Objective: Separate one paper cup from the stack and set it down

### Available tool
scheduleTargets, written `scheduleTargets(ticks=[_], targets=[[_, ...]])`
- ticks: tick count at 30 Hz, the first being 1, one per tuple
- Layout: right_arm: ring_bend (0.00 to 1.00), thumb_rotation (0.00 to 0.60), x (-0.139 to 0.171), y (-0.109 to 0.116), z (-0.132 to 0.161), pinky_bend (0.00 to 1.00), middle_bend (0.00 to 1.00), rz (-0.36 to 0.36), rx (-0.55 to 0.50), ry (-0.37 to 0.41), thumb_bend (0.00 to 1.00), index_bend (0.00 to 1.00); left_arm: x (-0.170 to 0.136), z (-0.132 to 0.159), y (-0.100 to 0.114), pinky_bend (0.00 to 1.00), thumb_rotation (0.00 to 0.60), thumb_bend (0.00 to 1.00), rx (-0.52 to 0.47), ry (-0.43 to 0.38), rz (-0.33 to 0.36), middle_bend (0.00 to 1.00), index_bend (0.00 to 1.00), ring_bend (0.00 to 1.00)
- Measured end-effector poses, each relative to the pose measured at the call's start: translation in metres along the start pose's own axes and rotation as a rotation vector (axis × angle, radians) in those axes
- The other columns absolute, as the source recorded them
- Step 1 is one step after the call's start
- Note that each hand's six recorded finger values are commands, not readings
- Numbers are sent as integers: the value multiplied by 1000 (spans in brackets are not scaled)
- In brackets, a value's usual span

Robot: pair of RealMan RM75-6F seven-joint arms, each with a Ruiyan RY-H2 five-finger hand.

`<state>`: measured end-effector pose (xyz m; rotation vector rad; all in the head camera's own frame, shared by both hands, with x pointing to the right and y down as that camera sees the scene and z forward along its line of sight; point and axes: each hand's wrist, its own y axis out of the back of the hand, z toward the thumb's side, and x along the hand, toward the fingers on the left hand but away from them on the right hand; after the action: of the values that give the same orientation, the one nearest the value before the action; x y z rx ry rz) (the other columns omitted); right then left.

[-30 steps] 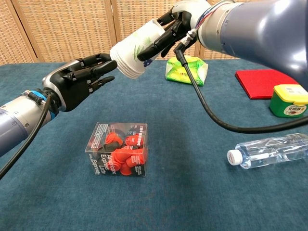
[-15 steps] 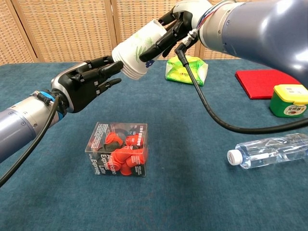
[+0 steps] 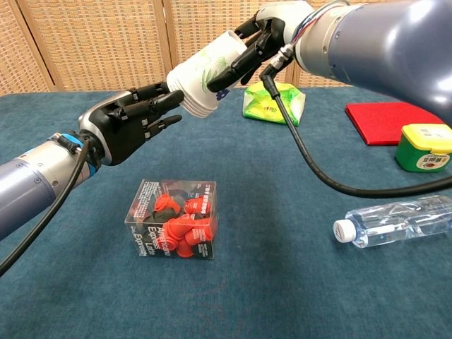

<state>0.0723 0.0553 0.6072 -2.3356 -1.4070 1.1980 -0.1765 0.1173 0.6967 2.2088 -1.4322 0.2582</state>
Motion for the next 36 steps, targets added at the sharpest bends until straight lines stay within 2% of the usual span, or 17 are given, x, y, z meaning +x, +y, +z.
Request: scheduleTargets(ticks=[9,21,30,36], targets=[[514,600,-1,7,-3,745,648,-16,5,-4,187,783,-5,-1,11,0,600,406,15,0,24,6,644,0],[514,600,0,21,-12,744,648,-44,18,-20,187,783,-19,7,43,0,600,407,81,-8,74,17,650,0],[514,600,7,32,-31,745,648,-59,45,-50,187,783,-30,20,65,0,600,407,188,-14,114,26,658,0],[514,600,18,42,-52,745,648,-72,86,-79,187,783,-40,34,82,0,600,407,338,6,141,35,663,0]])
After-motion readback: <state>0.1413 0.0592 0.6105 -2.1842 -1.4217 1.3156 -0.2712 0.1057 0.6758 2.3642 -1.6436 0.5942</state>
